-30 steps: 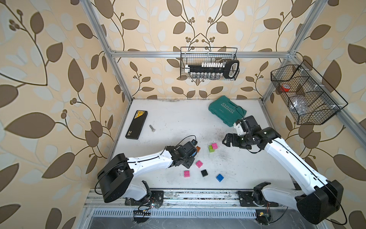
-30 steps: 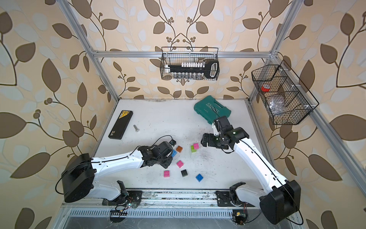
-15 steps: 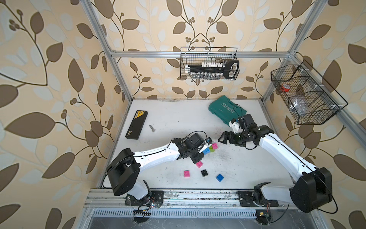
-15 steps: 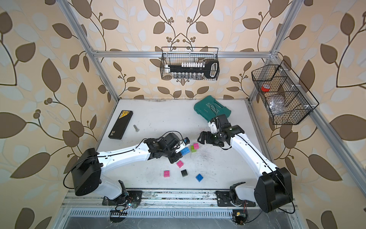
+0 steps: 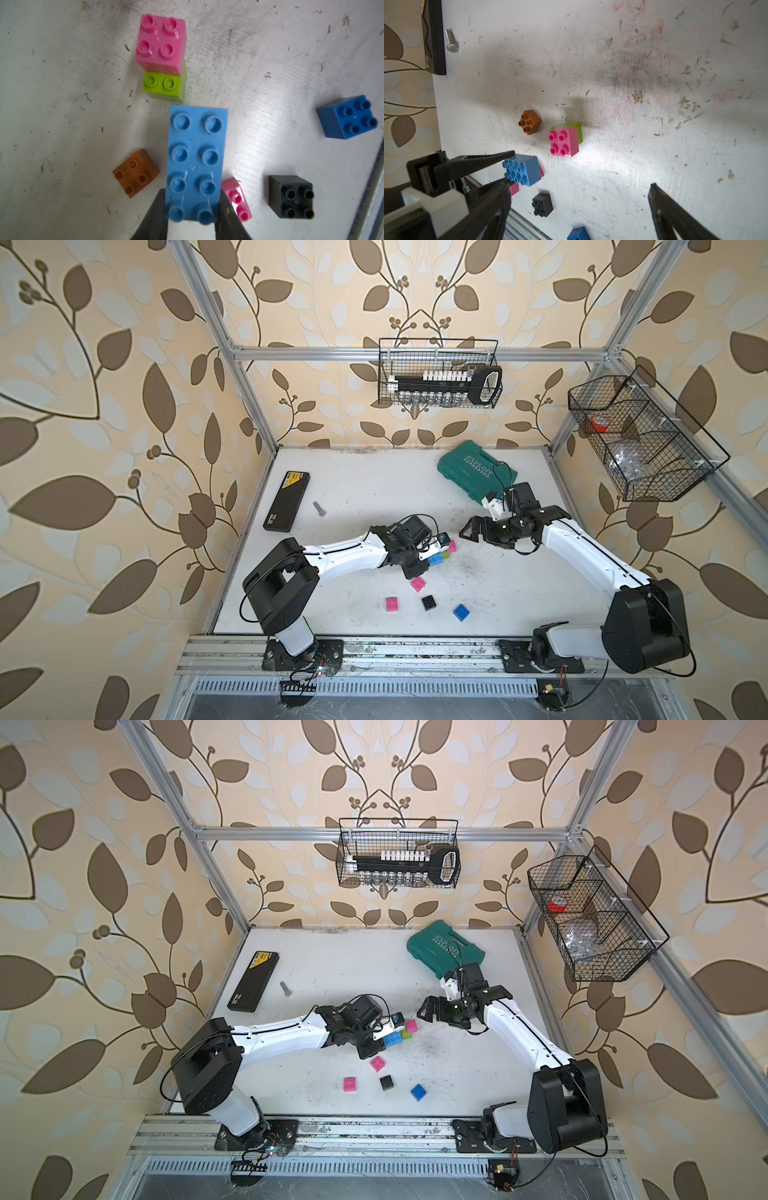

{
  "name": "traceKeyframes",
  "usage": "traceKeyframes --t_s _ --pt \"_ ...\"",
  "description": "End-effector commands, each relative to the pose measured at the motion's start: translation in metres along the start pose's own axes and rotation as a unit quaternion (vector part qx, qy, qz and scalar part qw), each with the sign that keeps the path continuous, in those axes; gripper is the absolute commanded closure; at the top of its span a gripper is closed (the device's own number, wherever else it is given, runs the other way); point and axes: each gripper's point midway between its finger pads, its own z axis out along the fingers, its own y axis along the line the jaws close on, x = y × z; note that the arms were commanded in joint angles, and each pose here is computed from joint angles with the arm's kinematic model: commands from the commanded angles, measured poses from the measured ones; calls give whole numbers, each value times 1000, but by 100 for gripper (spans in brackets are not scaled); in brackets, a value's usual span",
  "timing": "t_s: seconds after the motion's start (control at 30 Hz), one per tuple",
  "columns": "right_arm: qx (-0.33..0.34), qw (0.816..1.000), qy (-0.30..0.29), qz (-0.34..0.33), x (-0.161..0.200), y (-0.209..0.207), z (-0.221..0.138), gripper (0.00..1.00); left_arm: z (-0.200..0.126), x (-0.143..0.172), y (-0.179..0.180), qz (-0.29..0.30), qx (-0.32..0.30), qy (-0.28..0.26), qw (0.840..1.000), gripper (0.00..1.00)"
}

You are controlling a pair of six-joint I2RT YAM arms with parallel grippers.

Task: Assemble the number 4 with lego
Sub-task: Assemble the lego brick with the lego brick.

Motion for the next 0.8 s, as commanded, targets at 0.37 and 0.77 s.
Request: traceKeyframes --t_s 0.37,0.77 --pt "-42 998 4 55 21 -9 23 29 -5 -34 17 28 -5 -50 998 100" --pt "-90 992 -31 79 19 -3 30 30 2 -34 18 26 8 -37 999 100"
